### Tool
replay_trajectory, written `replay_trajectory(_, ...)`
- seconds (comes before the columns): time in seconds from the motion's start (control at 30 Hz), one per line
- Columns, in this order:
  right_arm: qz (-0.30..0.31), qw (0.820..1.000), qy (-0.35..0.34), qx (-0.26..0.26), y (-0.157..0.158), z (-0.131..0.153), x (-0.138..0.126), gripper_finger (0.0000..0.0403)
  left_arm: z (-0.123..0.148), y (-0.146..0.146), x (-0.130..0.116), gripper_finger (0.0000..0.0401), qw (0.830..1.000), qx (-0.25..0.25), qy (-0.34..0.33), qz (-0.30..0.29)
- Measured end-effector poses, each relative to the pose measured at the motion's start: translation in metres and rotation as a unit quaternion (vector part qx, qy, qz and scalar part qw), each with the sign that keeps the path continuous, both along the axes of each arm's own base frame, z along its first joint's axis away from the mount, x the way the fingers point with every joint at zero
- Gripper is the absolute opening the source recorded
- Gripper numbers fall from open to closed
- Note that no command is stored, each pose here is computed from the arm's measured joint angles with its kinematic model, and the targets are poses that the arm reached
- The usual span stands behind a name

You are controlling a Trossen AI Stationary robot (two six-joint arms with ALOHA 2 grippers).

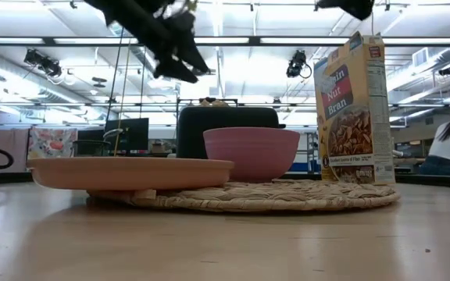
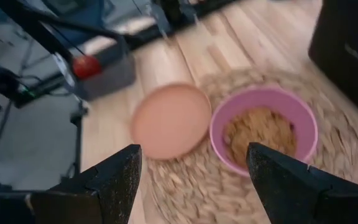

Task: Arrange a breakfast setting
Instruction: Put the toasted bread on the brown plate

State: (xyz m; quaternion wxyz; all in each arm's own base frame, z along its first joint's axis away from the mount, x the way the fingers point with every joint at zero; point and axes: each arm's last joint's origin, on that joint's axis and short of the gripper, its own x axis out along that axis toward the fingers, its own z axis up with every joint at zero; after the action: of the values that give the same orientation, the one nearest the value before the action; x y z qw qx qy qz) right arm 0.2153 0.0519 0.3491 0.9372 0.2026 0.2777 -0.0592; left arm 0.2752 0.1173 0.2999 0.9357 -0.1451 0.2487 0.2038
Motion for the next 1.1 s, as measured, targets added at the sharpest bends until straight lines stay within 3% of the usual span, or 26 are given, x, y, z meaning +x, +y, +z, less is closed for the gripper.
replay_trajectory(0.17, 0.009, 0.999, -0.039, -0.028, -0.009, 0.012, -0.01, 0.0293, -0.01, 0.049, 0.001, 0.0254, 1.0, -0.007, -0.026, 0.005)
replay_trajectory(0.3, 0.003, 0.998, -0.053, -0.045, -0.017, 0.018, -0.016, 0.0293, 0.003, 0.077, 0.008, 0.0247, 0.999, 0.041, -0.016, -0.019)
replay_trajectory(0.43, 0.001, 0.996, -0.061, -0.064, -0.025, 0.022, -0.022, 0.0293, 0.005, 0.094, 0.017, 0.0228, 0.993, 0.084, 0.04, -0.076)
replay_trajectory(0.53, 0.003, 0.996, -0.066, -0.062, -0.028, 0.024, -0.024, 0.0293, -0.001, 0.104, 0.018, 0.021, 0.99, 0.06, 0.057, -0.118)
replay_trajectory(0.67, 0.006, 0.996, -0.065, -0.066, -0.029, 0.024, -0.026, 0.0293, -0.014, 0.112, 0.018, 0.0186, 0.989, 0.035, 0.068, -0.129)
replay_trajectory(1.1, 0.017, 0.994, -0.064, -0.082, -0.029, 0.024, -0.026, 0.0293, -0.036, 0.122, 0.033, 0.0168, 0.986, 0.052, 0.078, -0.139)
